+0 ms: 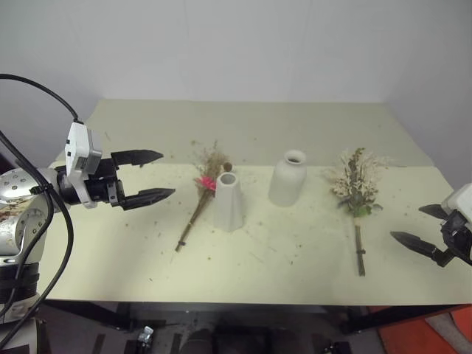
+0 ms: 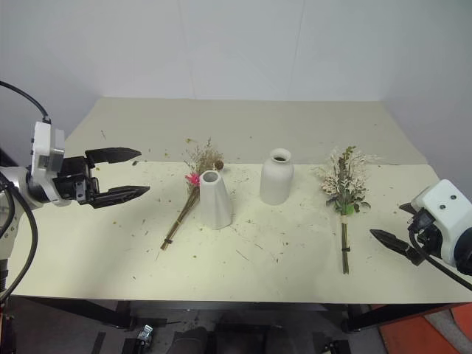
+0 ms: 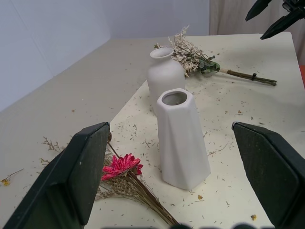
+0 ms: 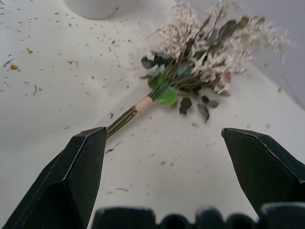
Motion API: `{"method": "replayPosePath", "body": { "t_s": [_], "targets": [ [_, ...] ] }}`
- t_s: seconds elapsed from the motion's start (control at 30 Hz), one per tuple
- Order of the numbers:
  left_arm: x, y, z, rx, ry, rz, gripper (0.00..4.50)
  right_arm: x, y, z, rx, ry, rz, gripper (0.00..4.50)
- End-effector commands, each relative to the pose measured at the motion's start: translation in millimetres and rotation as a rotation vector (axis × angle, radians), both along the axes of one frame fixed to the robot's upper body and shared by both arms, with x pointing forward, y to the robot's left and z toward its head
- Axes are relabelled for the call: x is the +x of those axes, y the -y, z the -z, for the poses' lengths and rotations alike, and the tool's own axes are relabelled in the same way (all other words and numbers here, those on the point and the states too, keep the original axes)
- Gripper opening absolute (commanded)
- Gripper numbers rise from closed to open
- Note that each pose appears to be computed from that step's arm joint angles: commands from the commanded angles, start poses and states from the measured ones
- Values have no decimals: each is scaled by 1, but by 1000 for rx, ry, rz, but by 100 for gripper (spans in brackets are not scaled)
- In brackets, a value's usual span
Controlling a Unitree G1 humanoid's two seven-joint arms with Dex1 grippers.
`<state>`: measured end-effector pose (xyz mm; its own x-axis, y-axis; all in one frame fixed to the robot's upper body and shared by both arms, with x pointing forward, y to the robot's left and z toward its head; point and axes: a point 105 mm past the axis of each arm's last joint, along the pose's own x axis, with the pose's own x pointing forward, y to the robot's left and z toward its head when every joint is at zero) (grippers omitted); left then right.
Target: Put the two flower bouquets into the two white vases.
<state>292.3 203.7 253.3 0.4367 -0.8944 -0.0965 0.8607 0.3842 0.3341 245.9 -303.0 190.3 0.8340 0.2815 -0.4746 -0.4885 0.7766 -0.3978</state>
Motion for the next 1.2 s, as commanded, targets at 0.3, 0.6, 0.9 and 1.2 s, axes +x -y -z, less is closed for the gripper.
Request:
{"method": "replayPosePath", "body": {
  "t_s": [0.3,0.6,0.9,1.2],
  "targets": [
    [0,63,-55,116,198,260,448,46,-25,15,125,-161,122,450],
    [16,90,-46,189,226,355,448,88,-31,43,237,-262,312,450],
    [18,93,-39,201,230,383,450,104,-27,60,277,-293,405,355],
    [16,87,-36,184,221,358,450,105,-30,53,272,-292,398,28]
  ]
}}
